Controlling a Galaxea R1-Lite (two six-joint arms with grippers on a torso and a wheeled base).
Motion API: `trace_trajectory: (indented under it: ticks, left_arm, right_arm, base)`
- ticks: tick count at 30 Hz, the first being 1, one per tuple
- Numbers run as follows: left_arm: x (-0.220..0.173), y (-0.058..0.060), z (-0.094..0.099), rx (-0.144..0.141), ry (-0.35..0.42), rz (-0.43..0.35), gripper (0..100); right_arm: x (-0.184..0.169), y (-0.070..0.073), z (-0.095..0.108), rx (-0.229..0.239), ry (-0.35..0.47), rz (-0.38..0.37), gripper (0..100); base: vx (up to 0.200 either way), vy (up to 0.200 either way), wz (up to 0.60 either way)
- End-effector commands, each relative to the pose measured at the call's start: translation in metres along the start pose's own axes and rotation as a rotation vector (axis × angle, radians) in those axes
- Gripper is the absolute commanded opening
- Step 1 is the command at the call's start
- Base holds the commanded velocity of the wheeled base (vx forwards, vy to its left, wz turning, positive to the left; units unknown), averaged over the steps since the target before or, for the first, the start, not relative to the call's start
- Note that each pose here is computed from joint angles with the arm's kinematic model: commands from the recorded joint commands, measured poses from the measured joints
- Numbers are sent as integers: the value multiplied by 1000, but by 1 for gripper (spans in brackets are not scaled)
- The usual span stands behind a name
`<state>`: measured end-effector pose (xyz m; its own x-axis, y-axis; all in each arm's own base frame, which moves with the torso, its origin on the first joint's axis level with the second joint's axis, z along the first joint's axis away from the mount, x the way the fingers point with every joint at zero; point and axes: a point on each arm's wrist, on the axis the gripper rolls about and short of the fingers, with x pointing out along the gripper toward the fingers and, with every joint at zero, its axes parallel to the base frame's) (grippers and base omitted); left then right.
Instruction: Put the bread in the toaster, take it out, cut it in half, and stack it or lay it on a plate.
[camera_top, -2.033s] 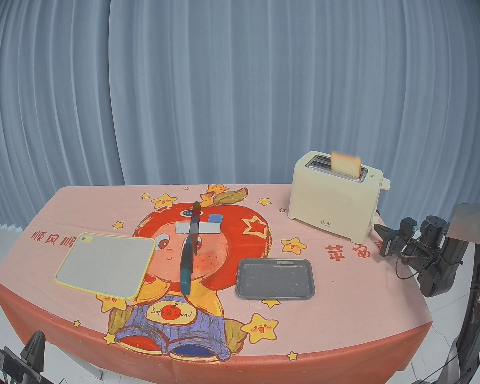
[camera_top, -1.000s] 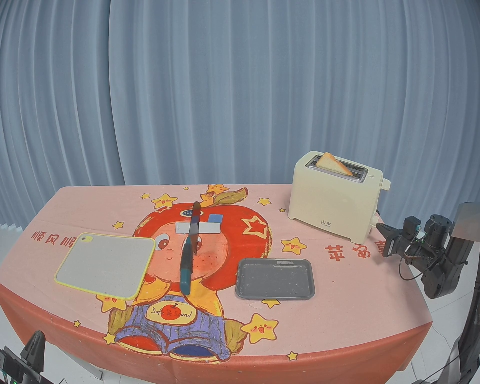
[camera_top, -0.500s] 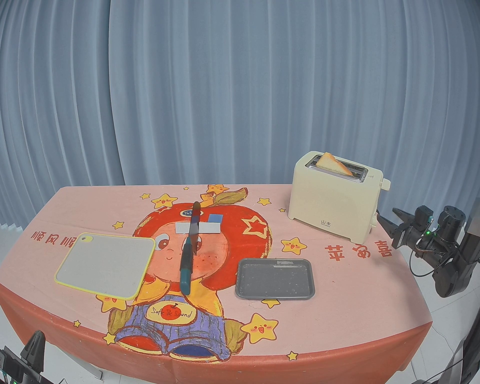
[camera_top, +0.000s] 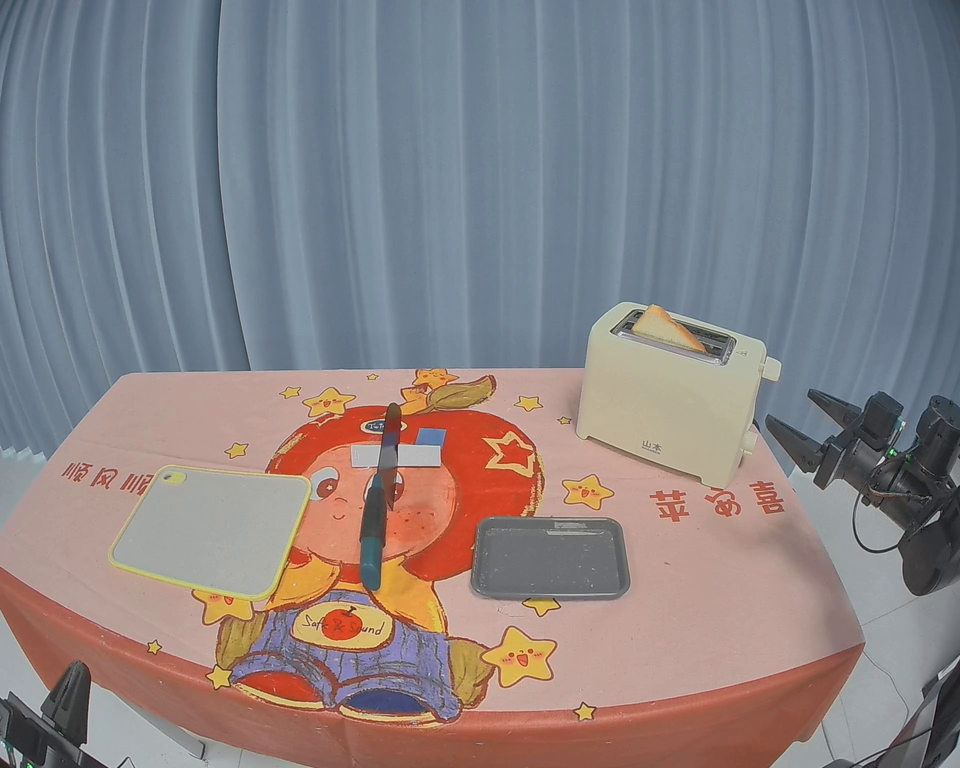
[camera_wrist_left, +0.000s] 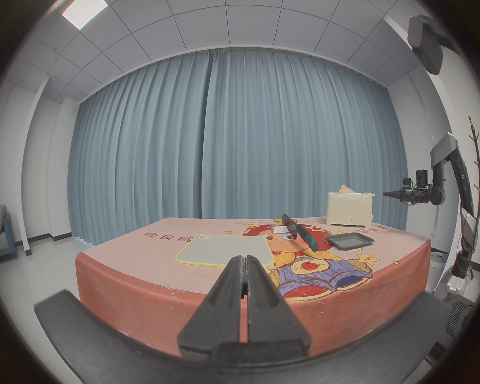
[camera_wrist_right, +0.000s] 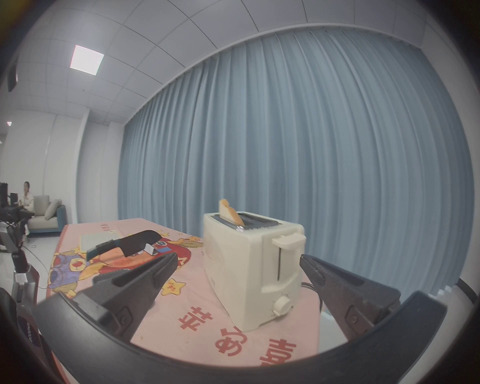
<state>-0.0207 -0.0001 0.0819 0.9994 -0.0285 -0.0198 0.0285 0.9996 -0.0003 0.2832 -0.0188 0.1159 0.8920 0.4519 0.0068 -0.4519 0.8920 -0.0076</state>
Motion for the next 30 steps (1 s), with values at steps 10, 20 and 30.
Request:
trace_trajectory:
  ticks: [10,20,30]
  left_arm:
    - [1,0,-5,0,19,-1,0]
    - [1,0,-5,0,19,-1,0]
    - [1,0,-5,0,19,-1,0]
  right_arm:
    - [18,-11,65,-24,20,36,100]
    - [36,-7,89,-37,79,90,100]
    - [51,-4,110,-51,82,123,100]
  base:
    - [0,0,0]
    - [0,0,0]
    - [0,0,0]
